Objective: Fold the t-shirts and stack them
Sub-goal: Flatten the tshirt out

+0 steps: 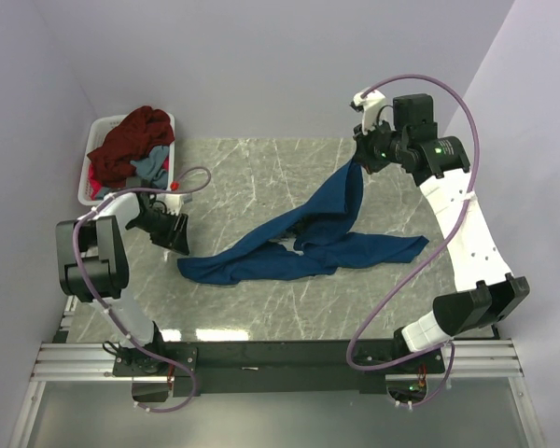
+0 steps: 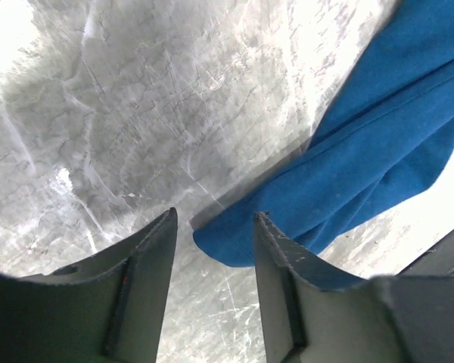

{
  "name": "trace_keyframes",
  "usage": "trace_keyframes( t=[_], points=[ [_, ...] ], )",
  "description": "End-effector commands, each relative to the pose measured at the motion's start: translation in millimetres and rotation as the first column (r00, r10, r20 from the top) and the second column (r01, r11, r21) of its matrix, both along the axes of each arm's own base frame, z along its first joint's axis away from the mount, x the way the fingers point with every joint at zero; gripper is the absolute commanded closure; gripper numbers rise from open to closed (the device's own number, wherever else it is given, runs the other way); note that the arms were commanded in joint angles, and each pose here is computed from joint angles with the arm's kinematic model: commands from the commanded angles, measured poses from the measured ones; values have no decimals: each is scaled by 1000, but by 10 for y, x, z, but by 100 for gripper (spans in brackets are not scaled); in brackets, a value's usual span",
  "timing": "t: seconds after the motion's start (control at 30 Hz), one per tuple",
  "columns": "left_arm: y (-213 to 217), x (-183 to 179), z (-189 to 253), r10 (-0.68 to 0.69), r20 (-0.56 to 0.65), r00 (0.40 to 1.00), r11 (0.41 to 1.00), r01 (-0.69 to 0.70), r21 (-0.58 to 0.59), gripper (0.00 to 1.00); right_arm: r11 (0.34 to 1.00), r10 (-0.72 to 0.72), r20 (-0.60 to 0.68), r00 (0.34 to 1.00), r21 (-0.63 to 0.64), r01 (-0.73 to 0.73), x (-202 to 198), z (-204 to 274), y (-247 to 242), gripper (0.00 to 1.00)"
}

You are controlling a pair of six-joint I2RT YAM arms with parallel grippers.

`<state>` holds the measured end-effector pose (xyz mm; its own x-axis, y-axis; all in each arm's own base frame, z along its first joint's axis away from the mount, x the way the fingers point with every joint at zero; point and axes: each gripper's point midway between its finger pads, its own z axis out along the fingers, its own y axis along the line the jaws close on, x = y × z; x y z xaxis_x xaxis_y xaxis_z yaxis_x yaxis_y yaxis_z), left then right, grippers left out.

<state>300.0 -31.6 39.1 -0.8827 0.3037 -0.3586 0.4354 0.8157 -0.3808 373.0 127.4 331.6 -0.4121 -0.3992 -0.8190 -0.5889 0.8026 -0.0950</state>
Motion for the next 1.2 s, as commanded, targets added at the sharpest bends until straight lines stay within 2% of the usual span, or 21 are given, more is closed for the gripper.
trace_keyframes(
  t=[0.0,0.33,0.47,0.53,0.63,0.73,0.93,1.03,1.07,1.17],
  points=[
    [-3,13,-50,-39,12,999,999,39,-10,51,1000,-2,29,1000,18,2,35,142,8,100],
    [46,-308,-196,-74,-52,996,997,76,27,63,1000,-19,38,999,5,19,-9,159,-52,100],
    [-4,-292,39,-87,-21,996,996,87,0,80,999,-41,42,998,10,41,-56,217,-147,100],
    [-39,-301,191,-100,-7,995,995,100,-20,83,999,-53,52,997,15,52,-95,283,-207,100],
    [-97,-336,394,-121,17,992,991,122,-47,99,997,-77,60,995,20,76,-134,343,-327,100],
    [-134,-326,568,-123,61,990,990,127,-63,100,996,-87,63,994,18,86,-182,361,-388,100],
    [-124,-45,1200,-73,283,956,996,84,-26,100,991,-135,115,984,18,133,-262,571,-547,100],
    [-76,60,1619,-30,420,907,1000,27,13,100,980,-199,161,967,26,197,-308,756,-754,100],
    [-53,69,1803,-17,485,874,1000,3,30,100,977,-213,171,962,30,211,-333,800,-808,100],
    [-30,14,2130,2,581,814,998,-36,47,100,959,-282,190,940,30,281,-453,888,-1081,100]
  ],
)
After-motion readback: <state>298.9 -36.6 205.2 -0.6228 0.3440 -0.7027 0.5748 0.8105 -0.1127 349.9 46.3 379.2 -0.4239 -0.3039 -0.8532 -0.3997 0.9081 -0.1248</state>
